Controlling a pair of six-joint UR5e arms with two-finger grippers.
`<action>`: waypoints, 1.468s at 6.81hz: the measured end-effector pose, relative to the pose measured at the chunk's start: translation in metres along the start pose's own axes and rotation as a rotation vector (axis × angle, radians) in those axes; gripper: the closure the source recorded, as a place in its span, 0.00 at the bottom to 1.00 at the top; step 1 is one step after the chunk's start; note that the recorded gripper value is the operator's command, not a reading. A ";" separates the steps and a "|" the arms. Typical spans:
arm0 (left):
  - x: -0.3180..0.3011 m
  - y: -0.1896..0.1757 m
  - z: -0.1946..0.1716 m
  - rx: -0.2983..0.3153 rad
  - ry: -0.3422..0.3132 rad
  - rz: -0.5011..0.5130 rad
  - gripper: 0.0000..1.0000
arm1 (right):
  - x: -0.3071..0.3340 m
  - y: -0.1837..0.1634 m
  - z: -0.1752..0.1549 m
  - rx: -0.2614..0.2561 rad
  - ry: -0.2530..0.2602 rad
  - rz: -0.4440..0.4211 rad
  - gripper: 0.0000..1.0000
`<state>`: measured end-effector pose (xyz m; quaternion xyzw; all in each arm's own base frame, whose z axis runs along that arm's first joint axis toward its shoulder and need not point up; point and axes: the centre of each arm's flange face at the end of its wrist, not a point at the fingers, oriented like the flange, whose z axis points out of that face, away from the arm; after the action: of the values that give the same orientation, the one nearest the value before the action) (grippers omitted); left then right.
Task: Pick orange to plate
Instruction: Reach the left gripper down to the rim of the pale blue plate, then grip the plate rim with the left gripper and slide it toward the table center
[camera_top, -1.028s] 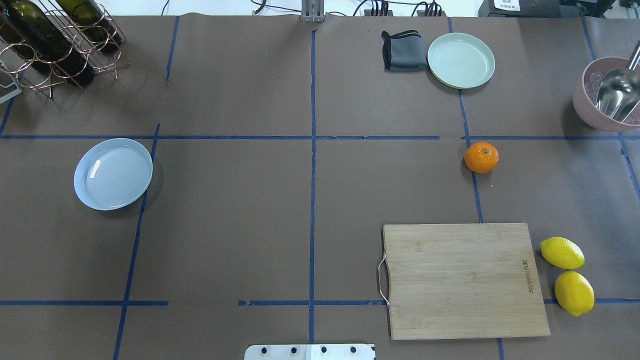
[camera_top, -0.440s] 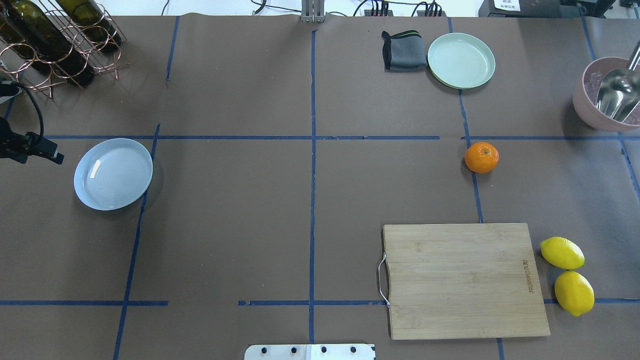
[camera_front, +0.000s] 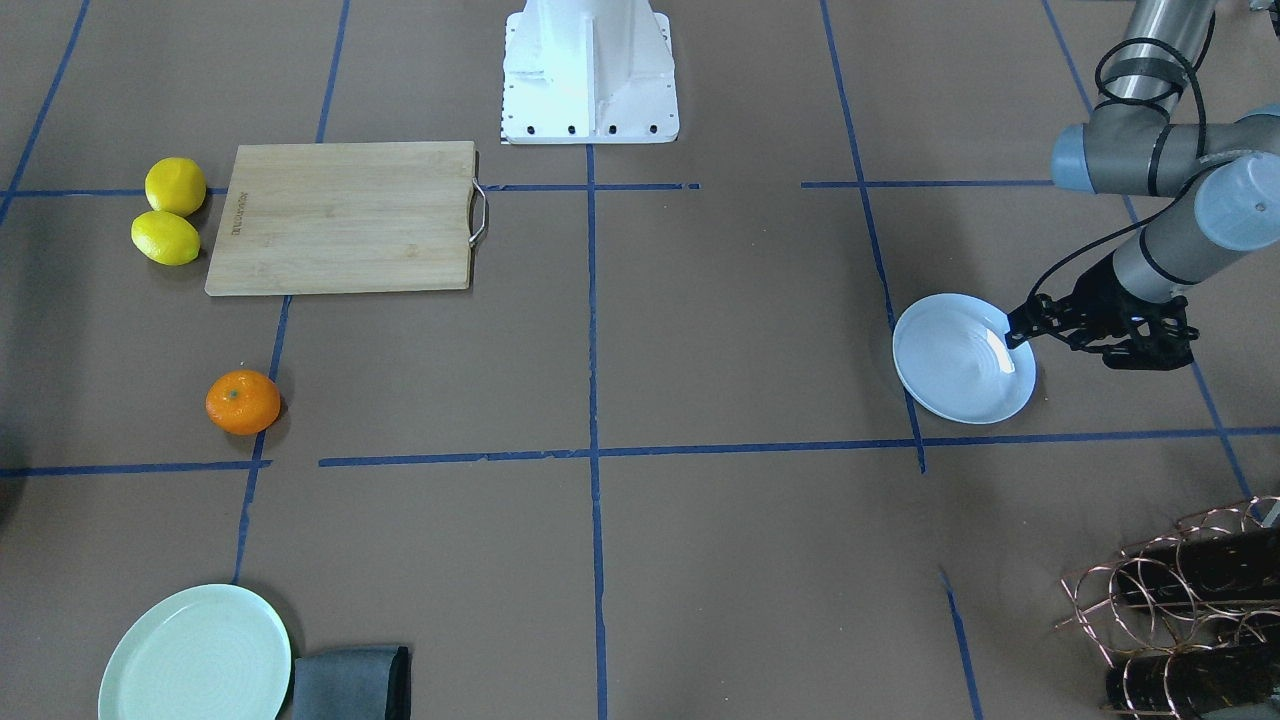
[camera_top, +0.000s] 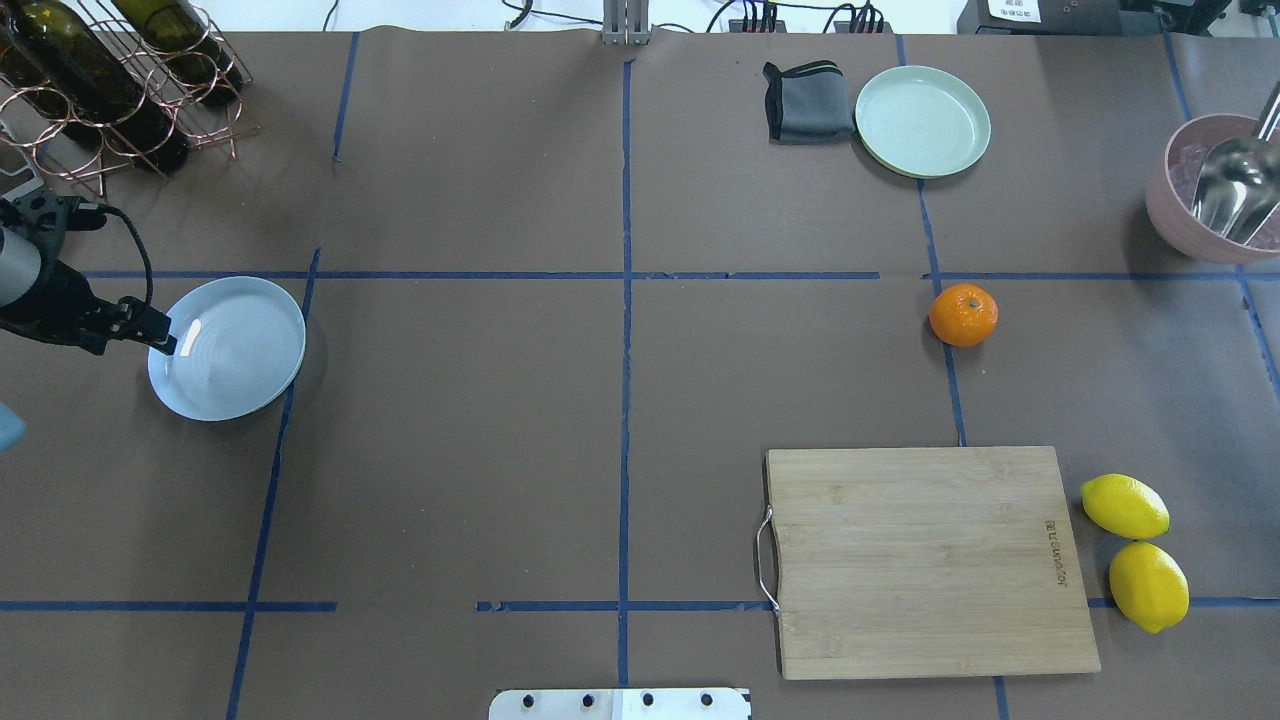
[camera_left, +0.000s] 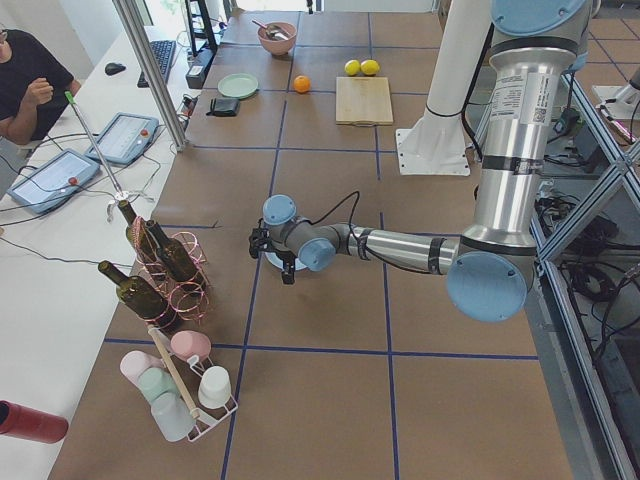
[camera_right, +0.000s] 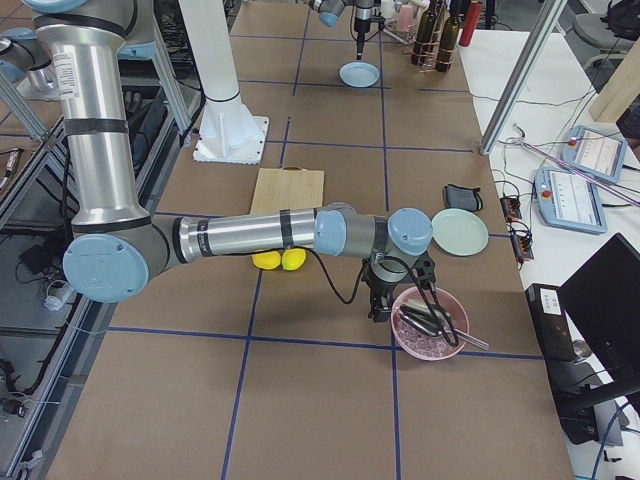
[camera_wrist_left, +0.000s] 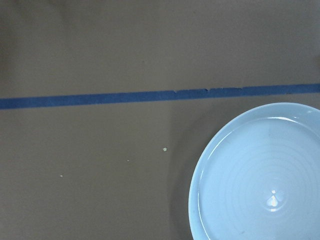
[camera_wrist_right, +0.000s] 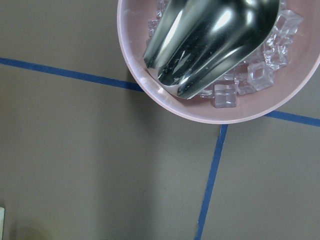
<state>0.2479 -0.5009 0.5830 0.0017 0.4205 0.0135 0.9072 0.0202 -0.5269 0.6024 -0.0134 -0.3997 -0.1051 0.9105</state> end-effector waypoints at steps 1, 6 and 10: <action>0.003 0.001 0.005 -0.004 -0.004 0.003 0.24 | 0.000 0.000 0.000 0.000 0.001 -0.001 0.00; 0.006 0.004 0.017 -0.023 -0.012 0.009 1.00 | -0.002 -0.001 -0.002 0.005 0.002 -0.007 0.00; 0.065 -0.009 -0.012 -0.029 0.109 0.048 1.00 | -0.007 -0.003 -0.007 0.014 0.003 -0.020 0.00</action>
<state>0.2809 -0.5082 0.5254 -0.0023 0.4688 0.0417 0.8823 0.0200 -0.5289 0.5923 -0.0029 -0.3994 -0.1113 0.9100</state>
